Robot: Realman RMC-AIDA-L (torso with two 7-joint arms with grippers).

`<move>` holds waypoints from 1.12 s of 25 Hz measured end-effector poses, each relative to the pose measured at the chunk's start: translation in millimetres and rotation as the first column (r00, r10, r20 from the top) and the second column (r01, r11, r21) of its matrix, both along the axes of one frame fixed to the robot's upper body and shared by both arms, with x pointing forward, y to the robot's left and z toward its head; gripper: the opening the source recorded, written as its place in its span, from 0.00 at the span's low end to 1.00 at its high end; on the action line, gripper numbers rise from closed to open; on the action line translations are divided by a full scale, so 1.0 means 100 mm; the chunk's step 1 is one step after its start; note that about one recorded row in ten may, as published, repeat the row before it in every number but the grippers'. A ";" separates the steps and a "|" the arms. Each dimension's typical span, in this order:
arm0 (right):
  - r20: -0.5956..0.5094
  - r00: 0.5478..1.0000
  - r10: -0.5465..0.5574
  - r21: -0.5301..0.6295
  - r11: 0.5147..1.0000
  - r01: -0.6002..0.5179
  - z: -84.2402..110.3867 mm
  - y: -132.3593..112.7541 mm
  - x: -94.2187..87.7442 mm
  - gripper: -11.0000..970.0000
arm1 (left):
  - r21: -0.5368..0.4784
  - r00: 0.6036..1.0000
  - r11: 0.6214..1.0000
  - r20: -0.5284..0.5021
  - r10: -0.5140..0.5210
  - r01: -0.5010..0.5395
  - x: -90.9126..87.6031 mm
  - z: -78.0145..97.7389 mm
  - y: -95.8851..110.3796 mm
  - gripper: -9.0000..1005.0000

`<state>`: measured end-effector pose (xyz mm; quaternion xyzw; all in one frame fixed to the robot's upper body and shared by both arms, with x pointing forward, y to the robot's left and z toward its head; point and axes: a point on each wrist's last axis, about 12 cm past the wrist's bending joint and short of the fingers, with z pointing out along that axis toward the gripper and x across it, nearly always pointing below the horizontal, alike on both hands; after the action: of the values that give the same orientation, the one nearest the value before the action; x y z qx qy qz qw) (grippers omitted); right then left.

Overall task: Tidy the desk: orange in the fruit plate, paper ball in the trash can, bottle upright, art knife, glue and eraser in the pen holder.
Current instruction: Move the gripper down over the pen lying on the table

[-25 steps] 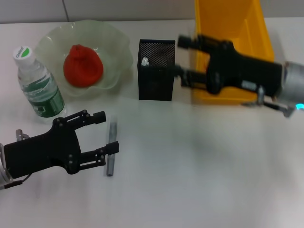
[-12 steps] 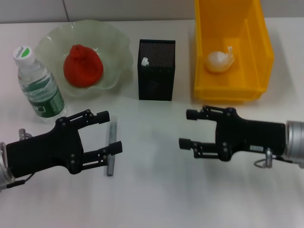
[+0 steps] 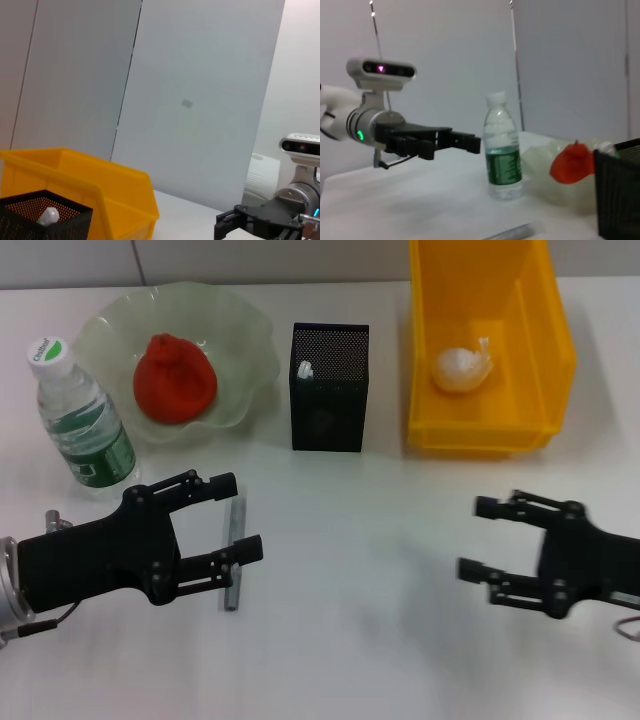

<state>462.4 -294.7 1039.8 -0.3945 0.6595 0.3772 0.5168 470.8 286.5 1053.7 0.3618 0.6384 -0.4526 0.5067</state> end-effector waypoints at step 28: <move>-0.013 1.000 -0.022 -0.033 0.999 0.022 0.03 -0.31 -0.14 0.78 | -0.040 0.956 0.995 -0.279 -0.094 0.086 0.37 0.34 -0.14 0.80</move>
<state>448.2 -326.0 1042.8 -0.3933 0.6734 0.3630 0.5100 508.0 272.4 1087.4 0.3156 0.6804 -0.5307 0.3947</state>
